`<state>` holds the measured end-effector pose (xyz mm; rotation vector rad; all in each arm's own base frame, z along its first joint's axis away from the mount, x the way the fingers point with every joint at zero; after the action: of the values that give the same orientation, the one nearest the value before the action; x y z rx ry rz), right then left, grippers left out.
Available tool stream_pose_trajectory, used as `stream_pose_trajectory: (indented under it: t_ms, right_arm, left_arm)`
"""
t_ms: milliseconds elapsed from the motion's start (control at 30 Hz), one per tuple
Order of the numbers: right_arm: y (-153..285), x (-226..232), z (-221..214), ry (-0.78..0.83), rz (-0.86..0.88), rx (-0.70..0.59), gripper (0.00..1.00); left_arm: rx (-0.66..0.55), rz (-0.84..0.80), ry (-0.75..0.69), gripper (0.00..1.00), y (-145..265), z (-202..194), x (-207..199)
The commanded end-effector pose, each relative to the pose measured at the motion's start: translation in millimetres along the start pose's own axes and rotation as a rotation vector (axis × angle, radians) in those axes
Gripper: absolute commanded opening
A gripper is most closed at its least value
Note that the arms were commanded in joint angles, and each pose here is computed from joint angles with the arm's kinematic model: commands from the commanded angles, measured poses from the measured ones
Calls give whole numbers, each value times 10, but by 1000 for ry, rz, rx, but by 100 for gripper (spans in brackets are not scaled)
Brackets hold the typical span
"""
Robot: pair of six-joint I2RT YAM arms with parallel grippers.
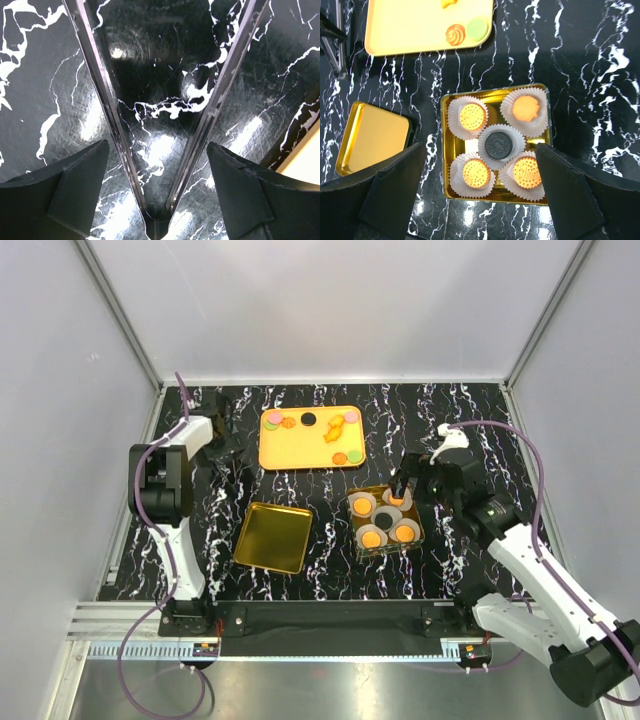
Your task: Pack the cookies
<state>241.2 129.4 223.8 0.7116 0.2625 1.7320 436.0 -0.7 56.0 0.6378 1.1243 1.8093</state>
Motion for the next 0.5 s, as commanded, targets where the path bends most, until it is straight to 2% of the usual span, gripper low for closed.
stream_pose_trajectory:
  t_ms: [0,100,233,367,467]
  right_arm:
    - [31,169,146,14,79,-22,99]
    - [-14,215,116,17,99,14,97]
    - [-71,309,90,24,120,48,91]
    - [-182,503,-7,43,143,97,87]
    - [-274,730,-130,90,138,133,85]
  left_arm:
    - [-84,-32,15,89,209,277,-75]
    - [-187,-75,38,95,598,504,-84]
    - [-299,-191,68,95,1213,651,-107]
    - [-357,-316,94,95,1727,512,-175]
    - [-394,-420,59,95,2095,217,-324]
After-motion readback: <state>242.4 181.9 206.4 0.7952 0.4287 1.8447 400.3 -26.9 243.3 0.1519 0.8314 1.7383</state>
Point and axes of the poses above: each gripper's point midway between its finger pads, its own y axis back along the fingers, its own x axis along the line the jaws close on, z = x × y, the point moved 3 cm from there along y, back along the fingers, and after that the axes turned 1 degree about y, right-handed, at the moved point
